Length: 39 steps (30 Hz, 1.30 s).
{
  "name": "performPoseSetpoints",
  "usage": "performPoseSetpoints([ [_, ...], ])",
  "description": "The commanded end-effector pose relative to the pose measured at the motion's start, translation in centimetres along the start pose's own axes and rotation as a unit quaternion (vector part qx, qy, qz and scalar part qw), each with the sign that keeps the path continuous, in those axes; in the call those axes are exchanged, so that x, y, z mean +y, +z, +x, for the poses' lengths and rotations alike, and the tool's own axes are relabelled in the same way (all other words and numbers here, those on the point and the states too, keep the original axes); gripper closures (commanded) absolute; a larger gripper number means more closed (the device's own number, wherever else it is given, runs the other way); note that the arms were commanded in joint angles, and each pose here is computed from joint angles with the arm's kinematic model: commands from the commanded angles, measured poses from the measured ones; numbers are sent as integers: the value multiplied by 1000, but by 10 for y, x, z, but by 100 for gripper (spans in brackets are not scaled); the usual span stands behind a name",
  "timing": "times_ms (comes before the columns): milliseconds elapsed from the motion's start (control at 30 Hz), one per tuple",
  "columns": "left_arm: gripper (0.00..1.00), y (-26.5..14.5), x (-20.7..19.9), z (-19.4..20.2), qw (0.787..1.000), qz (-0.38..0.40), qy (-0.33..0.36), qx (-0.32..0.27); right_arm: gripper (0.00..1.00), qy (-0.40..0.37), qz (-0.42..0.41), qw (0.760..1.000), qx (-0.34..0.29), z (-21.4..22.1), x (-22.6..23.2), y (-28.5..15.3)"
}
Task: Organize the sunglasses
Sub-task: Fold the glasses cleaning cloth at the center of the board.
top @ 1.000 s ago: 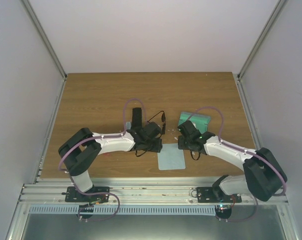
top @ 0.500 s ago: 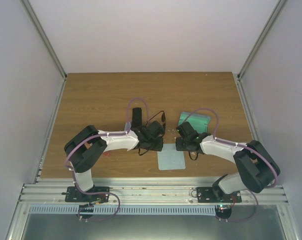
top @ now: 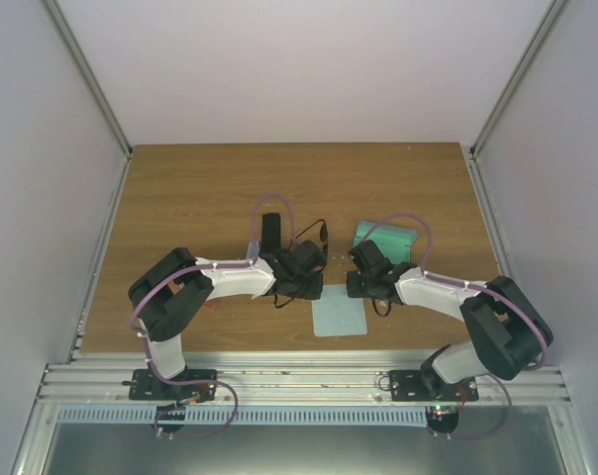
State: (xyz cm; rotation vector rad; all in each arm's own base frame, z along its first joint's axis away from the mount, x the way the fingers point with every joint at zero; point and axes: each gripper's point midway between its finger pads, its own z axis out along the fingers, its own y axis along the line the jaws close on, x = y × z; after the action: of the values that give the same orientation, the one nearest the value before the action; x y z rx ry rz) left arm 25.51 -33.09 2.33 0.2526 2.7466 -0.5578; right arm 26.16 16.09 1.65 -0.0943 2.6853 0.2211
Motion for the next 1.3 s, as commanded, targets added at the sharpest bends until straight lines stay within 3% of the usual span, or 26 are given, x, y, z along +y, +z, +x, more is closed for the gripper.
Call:
performPoseSetpoints([
  [0, 83, 10, 9, 9, 1000, -11, -5, 13, 88, 1, 3, 999, 37, 21, -7, 3],
  [167, 83, 12, 9, 9, 1000, -10, -6, 14, 82, -3, 16, 999, 36, 21, -12, 0],
  [400, 87, 14, 10, 9, 1000, -14, -5, 15, 81, -14, 33, 998, 45, 25, -16, 2],
  [533, 93, 15, 9, 8, 1000, -13, -4, 15, 85, -24, 17, 998, 53, 29, -7, 3],
  [700, 100, 12, 6, 4, 1000, -8, -1, 9, 99, -22, 20, 999, 45, 25, -5, 2],
  [1267, 100, -22, 3, -27, 998, -1, 26, -54, 100, -4, -31, 999, -29, -9, 20, -26],
])
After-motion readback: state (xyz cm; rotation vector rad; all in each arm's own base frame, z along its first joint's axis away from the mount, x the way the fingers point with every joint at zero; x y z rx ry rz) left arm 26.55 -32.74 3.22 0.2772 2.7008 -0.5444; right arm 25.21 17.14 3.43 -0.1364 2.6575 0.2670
